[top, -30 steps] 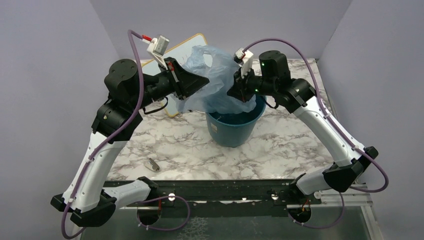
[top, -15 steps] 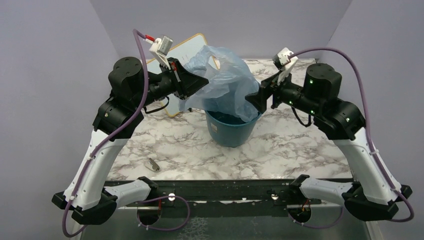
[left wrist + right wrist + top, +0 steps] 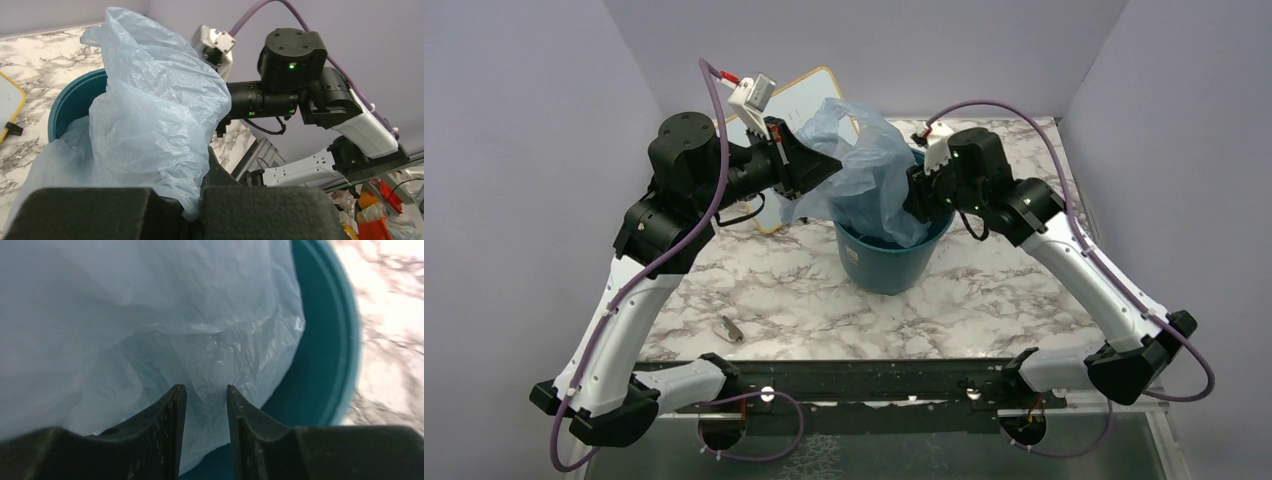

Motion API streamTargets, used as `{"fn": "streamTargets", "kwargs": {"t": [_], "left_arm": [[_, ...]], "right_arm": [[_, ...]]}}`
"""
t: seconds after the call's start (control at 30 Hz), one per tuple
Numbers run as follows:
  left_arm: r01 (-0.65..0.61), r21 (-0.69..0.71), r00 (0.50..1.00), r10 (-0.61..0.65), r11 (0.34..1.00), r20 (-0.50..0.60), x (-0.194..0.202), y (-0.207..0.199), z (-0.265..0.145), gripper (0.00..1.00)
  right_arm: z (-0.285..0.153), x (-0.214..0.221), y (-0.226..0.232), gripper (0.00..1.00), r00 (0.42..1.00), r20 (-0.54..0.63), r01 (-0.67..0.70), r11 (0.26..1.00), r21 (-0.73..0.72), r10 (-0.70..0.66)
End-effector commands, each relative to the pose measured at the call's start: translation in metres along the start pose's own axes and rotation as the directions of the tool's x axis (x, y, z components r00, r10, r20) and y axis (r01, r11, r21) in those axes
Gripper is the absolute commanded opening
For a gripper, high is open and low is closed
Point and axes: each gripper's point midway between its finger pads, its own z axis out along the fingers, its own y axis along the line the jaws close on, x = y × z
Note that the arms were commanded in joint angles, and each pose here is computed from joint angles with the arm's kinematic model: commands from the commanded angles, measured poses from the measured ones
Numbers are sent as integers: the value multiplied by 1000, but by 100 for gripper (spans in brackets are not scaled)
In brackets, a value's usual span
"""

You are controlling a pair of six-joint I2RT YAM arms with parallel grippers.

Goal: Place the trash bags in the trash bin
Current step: Place the trash bag in the trash bin.

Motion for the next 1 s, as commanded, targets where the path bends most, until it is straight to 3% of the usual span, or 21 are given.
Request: {"fn": "streamTargets", "kwargs": {"t": [0.0,0.1,0.17,0.3,0.4,0.5,0.63,0.8,0.9,0.97], "left_arm": [[-26,42,1000,26,999,-11,-6,-6,8,0],[-20,120,997,28,993,-68,-1,-15,18,0],[-23,132,996,34,991,-80,-2,-15,24,0],[-39,120,994,50,992,-94,-2,-7,35,0],[-34,121,992,48,992,-115,0,-3,44,0],[-29,146,990,49,989,-135,1,-3,52,0],[-8,216,983,48,976,-179,5,-10,61,0],[32,293,972,38,956,-230,8,-16,76,0],[56,330,977,16,942,-211,-2,-22,87,0],[85,393,978,-1,916,-208,-8,-33,94,0]], "right_arm": [[11,-7,37,39,1000,-13,20,976,-216,-23],[20,6,38,30,989,-108,68,967,-247,-97],[10,3,13,26,989,-120,80,992,-101,-92],[-49,-45,-30,31,983,163,58,985,165,-86],[-102,-87,-29,37,918,395,-30,986,163,-37],[-114,-105,-27,40,880,474,-73,987,140,-2],[-76,-102,-48,33,892,441,-222,947,231,102],[-16,-83,-5,35,935,308,-189,982,16,175],[16,-46,2,35,971,154,-184,983,3,182],[16,-38,-10,32,967,146,-222,973,68,210]]}}
